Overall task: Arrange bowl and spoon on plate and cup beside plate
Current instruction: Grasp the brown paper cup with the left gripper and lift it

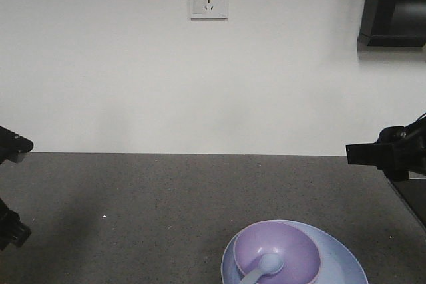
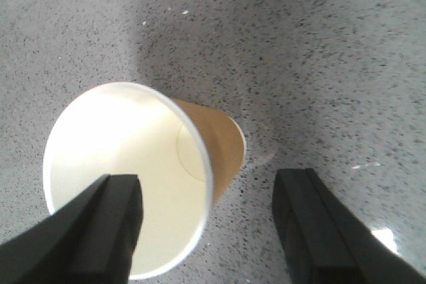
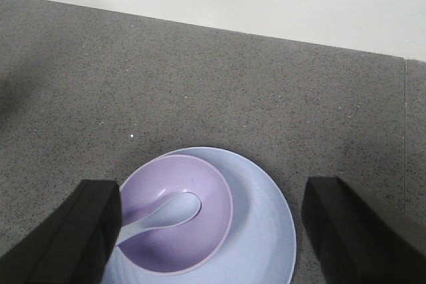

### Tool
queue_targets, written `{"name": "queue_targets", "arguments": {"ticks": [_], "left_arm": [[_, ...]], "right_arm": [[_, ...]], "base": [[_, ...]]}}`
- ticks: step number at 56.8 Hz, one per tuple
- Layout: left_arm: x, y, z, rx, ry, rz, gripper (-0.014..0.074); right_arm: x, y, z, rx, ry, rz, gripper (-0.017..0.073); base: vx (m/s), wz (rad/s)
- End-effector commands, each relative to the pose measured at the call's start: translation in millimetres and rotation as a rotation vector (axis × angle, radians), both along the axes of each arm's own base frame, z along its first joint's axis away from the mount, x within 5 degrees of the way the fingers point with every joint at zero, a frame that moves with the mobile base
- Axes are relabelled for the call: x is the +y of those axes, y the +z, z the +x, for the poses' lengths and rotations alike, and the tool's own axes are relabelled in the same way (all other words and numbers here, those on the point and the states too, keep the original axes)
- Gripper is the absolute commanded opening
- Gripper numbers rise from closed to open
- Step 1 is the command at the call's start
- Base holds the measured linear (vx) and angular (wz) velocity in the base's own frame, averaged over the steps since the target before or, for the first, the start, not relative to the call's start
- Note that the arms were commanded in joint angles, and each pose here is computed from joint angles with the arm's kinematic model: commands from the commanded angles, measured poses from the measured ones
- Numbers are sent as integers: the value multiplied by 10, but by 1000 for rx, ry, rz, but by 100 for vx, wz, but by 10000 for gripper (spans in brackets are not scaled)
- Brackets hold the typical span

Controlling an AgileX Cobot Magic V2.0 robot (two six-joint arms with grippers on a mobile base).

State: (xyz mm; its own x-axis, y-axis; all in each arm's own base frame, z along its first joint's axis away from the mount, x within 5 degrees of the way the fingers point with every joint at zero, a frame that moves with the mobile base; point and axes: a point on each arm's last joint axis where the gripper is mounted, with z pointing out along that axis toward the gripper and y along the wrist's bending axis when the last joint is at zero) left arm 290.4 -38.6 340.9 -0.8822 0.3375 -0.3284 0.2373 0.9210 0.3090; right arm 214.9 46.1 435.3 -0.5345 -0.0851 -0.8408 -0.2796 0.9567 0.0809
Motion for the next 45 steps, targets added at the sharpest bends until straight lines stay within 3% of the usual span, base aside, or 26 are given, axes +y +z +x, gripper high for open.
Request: {"name": "queue_targets", "arguments": {"ticks": [1, 14, 28, 37, 45], "left_arm": [[59, 154, -16, -106, 7, -11, 538], [43, 28, 39, -128, -21, -11, 527], [21, -139, 140, -70, -17, -3, 449], [19, -140, 146, -73, -19, -4, 294], [20, -137, 143, -74, -18, -4, 64]], "right_arm": [[-19, 202, -44, -118, -14, 22, 592], [-19, 201, -45, -117, -14, 22, 592], [-17, 198, -47, -112, -13, 26, 592], [-16, 197, -48, -109, -14, 27, 592], [-16, 197, -48, -109, -14, 27, 592]], "base": [[0, 0], [0, 0], [0, 0], [0, 0], [0, 0]]}}
